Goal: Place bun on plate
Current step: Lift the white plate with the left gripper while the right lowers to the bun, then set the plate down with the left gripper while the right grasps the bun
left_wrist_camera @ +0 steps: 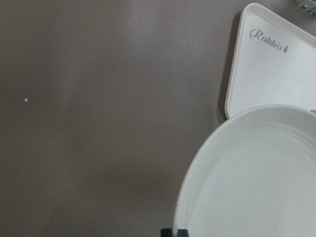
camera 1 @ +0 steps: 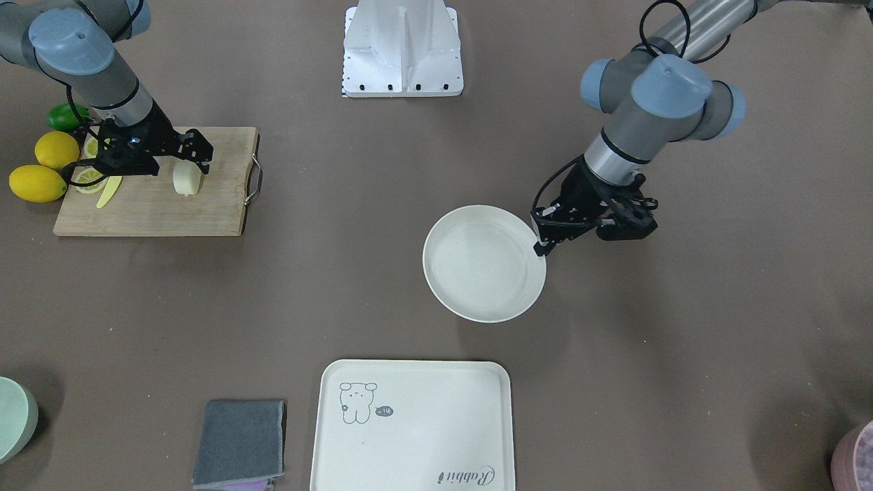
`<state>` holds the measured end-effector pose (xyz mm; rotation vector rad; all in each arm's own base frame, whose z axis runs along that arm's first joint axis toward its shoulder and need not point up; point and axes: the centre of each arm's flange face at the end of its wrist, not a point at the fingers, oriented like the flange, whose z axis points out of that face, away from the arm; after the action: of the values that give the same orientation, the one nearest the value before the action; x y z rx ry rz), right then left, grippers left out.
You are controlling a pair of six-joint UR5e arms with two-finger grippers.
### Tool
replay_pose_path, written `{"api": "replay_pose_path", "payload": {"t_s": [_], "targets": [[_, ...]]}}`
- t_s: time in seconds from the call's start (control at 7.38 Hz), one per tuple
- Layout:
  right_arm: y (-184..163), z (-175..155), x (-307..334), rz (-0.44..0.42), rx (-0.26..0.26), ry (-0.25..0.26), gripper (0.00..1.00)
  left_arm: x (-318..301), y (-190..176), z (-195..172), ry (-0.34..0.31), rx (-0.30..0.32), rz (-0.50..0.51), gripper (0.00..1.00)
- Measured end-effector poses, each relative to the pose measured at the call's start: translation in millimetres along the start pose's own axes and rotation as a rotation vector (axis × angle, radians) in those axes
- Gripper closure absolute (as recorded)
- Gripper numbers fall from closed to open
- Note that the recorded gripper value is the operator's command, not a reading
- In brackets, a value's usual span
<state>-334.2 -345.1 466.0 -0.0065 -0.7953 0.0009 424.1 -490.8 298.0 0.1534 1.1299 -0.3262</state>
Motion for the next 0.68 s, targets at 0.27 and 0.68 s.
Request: {"api": "replay_pose_path", "payload": {"t_s": [0.27,0.68], "targets": [[0.7,0.2,-1.2,-0.002,-0.002,-0.002,0.00,28.7,74.9,15.0,-0.021,0.016,-0.003,1.00],[-0.3,2.9,-2.9,-0.002,-0.002,0.000,0.63,35.4,124.0,33.1,-0.045,0.025,0.014,0.20]]}}
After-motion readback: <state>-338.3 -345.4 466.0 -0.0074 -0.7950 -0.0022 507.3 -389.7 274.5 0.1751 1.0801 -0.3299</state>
